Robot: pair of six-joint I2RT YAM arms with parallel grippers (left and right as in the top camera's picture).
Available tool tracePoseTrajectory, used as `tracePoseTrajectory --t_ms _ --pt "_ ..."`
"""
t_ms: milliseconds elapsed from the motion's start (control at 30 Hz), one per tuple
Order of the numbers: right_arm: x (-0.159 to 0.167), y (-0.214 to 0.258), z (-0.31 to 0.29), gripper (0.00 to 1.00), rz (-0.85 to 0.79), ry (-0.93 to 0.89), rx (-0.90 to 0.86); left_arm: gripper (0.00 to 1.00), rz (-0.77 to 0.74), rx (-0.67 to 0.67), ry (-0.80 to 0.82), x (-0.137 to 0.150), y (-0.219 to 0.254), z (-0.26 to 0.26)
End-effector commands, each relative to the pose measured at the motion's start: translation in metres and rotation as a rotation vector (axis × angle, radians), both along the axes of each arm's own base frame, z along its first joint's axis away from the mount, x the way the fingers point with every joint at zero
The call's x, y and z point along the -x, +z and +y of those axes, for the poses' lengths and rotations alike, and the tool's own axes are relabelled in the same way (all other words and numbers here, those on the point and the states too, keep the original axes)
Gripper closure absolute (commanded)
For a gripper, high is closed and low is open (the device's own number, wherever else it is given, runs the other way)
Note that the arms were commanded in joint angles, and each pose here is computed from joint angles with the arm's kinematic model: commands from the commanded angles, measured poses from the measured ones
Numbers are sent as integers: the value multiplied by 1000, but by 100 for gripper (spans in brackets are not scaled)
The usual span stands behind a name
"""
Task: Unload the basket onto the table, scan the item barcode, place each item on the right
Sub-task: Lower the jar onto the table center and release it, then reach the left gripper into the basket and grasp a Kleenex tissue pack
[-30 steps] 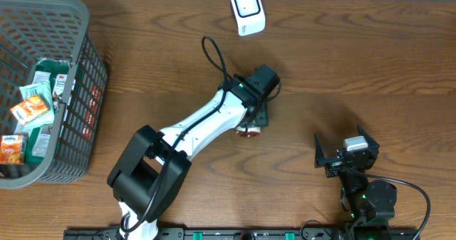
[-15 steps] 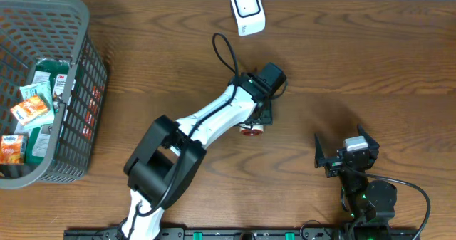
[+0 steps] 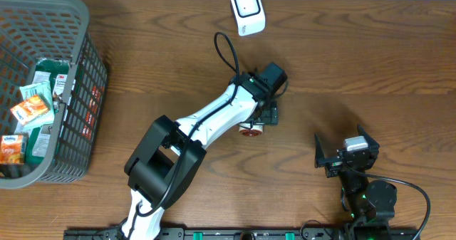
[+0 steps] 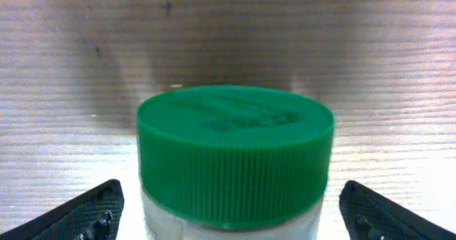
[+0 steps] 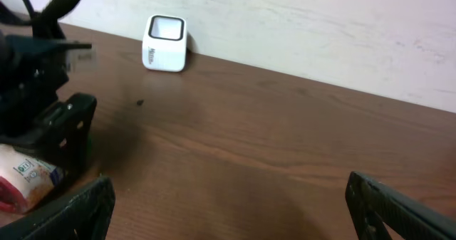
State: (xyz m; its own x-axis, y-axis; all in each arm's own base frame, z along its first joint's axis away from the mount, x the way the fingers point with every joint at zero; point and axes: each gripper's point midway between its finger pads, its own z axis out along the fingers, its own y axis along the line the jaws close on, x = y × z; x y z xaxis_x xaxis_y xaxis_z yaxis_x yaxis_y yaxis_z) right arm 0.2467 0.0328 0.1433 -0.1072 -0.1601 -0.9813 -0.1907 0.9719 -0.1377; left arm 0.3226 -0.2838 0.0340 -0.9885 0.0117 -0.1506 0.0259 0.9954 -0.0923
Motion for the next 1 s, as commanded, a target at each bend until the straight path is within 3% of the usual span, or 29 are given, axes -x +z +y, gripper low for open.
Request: tracePoseTrajectory --t_ms 0,167,267,400,567,767,967 --pt "0 0 -1 1 3 -7 -14 2 -79 30 -26 -26 49 1" --pt "0 0 -1 1 3 -7 -14 3 -104 3 -55 -44 113 24" --pt "0 -1 -1 1 3 -7 -14 3 -176 -72 13 -62 166 67" --pt "0 0 -1 1 3 -7 -14 3 -337 -111 212 -81 246 154" --pt "0 0 -1 1 3 -7 -14 3 -505 -66 580 -72 318 282" --pt "0 -1 -1 1 3 -7 -14 3 -557 -156 1055 -26 335 452" --pt "0 0 -1 1 3 -7 -14 3 -419 -202 1380 15 289 545"
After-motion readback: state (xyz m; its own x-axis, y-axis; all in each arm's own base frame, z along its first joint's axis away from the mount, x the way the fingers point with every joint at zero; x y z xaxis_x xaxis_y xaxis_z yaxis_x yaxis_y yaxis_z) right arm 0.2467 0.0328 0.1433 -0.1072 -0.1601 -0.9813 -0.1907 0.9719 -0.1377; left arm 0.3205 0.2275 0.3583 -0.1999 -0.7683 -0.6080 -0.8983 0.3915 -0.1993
